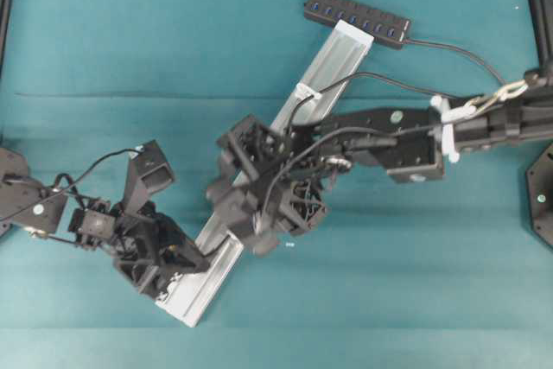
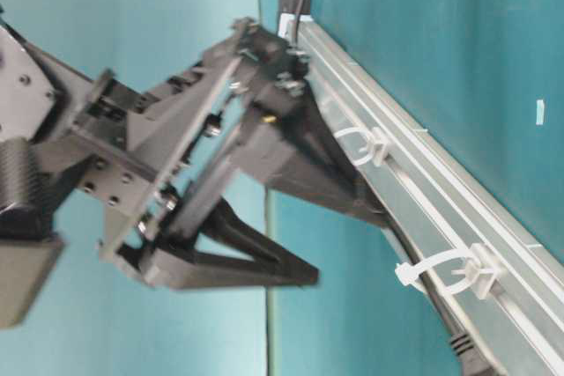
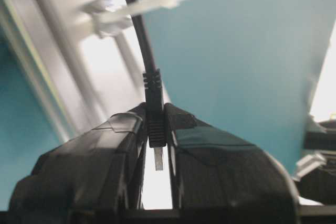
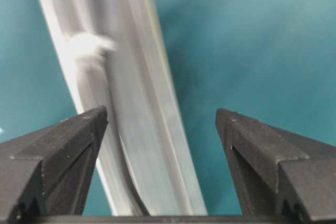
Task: Pass the USB cable through three rings with both arms.
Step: 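Bring the left gripper to the connector past the third ring and grasp it, then open the right gripper and pull the cable through with the left gripper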
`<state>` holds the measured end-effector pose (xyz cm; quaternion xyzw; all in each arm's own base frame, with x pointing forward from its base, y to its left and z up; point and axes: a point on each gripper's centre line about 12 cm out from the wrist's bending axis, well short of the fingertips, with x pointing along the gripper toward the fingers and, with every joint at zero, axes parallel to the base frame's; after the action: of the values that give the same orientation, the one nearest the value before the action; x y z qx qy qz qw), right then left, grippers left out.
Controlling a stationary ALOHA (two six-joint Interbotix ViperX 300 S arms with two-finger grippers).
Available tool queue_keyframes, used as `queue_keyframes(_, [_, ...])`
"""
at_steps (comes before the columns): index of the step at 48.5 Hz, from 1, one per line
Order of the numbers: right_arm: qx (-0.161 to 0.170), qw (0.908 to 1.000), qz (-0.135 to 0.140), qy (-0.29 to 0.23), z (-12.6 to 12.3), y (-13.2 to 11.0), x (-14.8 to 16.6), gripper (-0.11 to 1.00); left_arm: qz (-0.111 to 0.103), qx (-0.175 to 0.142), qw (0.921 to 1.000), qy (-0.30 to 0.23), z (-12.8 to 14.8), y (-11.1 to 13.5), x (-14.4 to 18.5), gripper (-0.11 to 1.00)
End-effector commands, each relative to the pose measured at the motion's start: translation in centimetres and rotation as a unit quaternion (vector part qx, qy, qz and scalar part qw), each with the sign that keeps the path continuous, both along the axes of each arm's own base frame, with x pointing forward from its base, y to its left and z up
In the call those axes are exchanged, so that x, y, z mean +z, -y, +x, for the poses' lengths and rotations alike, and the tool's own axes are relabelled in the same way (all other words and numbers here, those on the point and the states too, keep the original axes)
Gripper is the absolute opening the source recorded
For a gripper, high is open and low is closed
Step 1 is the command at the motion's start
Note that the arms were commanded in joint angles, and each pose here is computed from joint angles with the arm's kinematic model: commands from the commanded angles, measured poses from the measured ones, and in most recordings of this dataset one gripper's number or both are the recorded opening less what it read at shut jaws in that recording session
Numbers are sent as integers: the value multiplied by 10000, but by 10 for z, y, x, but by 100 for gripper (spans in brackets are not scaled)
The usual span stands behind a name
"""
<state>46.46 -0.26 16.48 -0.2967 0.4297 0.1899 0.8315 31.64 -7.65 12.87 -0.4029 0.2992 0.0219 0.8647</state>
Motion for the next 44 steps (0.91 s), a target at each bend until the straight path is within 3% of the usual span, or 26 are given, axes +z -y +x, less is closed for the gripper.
queue_keyframes(1, [-204,9997,97,96,-2,4,8,87,-93,-69,9997,222,0,6,15,11])
queue_keyframes(7, [-471,9986,233,83,-7,10,9,87,-283,-7,9992,267,-4,7,21,11])
queue_keyframes(17, [-785,9961,394,107,-17,15,8,87,-397,-101,9989,239,-14,15,22,11])
queue_keyframes(44, [-1252,9890,545,567,-19,33,18,87,-709,-127,9958,558,-27,19,48,11])
